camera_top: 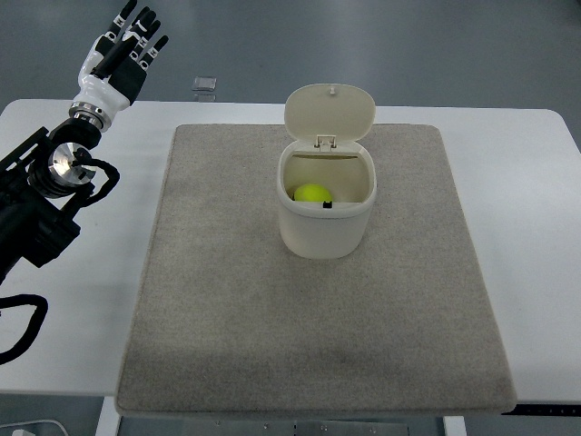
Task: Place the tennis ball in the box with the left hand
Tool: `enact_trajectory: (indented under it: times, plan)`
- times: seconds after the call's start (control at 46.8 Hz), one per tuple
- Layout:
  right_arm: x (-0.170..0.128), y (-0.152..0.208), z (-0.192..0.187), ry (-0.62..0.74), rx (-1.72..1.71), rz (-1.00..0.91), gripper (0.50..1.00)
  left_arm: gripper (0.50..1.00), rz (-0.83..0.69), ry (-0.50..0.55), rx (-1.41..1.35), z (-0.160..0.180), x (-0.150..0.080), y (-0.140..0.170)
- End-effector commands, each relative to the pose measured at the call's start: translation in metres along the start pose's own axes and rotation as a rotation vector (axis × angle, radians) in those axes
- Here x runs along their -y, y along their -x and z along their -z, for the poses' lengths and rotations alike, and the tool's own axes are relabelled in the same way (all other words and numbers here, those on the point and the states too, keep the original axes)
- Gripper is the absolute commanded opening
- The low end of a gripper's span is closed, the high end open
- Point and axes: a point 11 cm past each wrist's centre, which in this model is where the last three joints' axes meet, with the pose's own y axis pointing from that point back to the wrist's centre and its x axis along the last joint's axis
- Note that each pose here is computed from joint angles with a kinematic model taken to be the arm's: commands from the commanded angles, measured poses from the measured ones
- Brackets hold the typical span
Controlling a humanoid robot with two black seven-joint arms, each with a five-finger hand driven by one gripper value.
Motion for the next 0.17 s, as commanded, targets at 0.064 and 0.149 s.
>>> enact_trajectory:
  times: [0.064, 0.149]
  plan:
    - [-0.0001, 0.0005, -0.0001, 0.000, 0.003, 0.002, 0.938, 0.926, -0.007, 0.003, -0.002, -0.0005, -0.0017, -0.0032]
    - [-0.0003, 0.0027, 0.0000, 0.000, 0.003, 0.009, 0.938, 0.924, -0.007, 0.003, 0.000, -0.0011, -0.0017, -0.0037]
